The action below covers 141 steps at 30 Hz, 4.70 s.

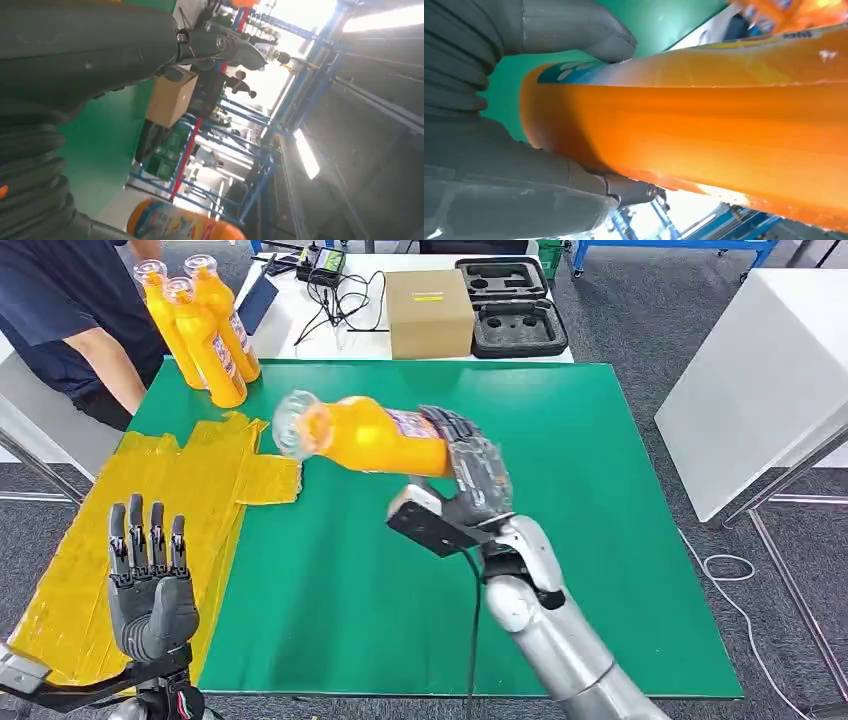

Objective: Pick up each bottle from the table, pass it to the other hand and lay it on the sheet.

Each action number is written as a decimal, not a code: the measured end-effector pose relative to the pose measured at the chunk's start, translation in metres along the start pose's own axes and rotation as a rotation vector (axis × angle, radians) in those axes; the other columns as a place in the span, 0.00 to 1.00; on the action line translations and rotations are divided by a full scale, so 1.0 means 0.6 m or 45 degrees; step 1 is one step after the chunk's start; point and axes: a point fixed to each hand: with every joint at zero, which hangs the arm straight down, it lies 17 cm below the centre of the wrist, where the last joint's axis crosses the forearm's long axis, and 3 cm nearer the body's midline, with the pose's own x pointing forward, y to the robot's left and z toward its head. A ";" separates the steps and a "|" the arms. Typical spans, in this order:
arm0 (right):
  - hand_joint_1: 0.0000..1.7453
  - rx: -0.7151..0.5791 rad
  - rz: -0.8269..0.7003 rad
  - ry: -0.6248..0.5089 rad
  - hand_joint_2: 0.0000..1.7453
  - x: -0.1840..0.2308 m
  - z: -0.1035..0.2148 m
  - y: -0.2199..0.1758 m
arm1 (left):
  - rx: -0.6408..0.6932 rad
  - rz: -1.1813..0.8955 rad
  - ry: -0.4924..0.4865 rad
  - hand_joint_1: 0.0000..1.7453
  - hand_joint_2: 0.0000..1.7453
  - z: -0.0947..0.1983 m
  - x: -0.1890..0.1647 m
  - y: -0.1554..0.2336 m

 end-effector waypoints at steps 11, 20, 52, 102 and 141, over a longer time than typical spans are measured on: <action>1.00 0.064 -0.036 -0.074 1.00 0.076 -0.027 0.051 | 0.004 0.094 0.028 0.00 1.00 -0.002 -0.005 -0.007; 1.00 0.183 -0.056 -0.081 1.00 0.115 -0.023 0.138 | -0.056 0.147 -0.001 0.00 1.00 -0.017 0.010 -0.050; 1.00 0.516 -0.008 -0.154 1.00 0.178 0.025 0.334 | -0.013 0.017 -0.084 0.00 1.00 -0.038 0.029 -0.045; 1.00 0.536 0.025 -0.383 1.00 0.293 0.082 0.354 | 0.070 0.049 -0.118 1.00 1.00 -0.001 0.082 -0.046; 0.00 0.301 -0.164 -0.304 0.00 0.234 0.174 0.233 | 0.089 -0.016 -0.249 1.00 1.00 0.046 0.169 -0.024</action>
